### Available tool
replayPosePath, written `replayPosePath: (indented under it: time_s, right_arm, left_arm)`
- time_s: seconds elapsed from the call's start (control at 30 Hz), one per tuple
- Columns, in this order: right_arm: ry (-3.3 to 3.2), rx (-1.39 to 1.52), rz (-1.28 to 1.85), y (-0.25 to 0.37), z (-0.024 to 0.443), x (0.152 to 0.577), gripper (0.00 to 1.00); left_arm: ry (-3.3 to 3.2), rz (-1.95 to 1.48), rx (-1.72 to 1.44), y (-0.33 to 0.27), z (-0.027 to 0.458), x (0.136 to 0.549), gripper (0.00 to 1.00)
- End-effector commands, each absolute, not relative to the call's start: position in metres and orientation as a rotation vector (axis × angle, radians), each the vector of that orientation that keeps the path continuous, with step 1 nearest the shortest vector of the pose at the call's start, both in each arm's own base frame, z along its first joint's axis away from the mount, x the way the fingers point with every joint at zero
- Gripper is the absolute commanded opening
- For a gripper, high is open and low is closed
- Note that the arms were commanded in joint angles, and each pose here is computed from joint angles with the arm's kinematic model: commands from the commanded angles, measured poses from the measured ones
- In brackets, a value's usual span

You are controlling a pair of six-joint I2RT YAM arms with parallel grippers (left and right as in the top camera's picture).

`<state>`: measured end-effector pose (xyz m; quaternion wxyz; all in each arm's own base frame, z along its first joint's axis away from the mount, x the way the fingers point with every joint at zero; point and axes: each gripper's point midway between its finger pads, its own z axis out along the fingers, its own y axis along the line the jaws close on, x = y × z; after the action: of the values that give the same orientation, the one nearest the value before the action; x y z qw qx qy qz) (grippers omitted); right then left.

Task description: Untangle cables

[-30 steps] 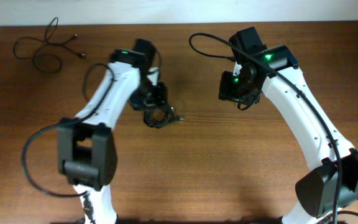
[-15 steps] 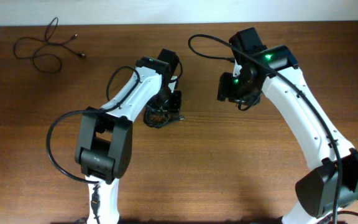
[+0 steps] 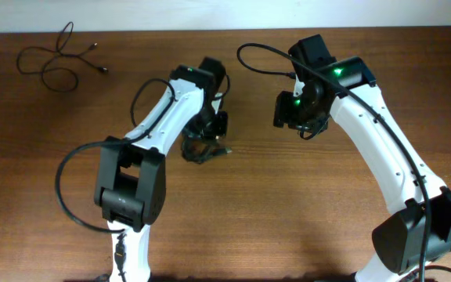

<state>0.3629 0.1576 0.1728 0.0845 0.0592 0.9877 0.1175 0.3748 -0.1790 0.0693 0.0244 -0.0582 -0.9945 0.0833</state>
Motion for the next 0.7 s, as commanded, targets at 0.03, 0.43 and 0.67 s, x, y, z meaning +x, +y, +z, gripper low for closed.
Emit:
replayPosePath:
  time_s: [0.03, 0.43, 0.67]
  right_arm:
    - [2.928, 0.142, 0.466, 0.171, 0.184, 0.363, 0.61]
    - [2.796, -0.082, 0.964, 0.229, 0.214, 0.369, 0.68]
    - [2.766, -0.114, 1.043, 0.237, 0.221, 0.369, 0.68]
  left_arm:
    - [-3.098, 0.81, -0.42, -0.234, 0.167, 0.389, 0.0]
    - [-2.958, 1.333, -0.544, -0.273, 0.257, 0.371, 0.0]
    - [-2.916, 1.402, -0.561, -0.277, 0.263, 0.369, 0.0]
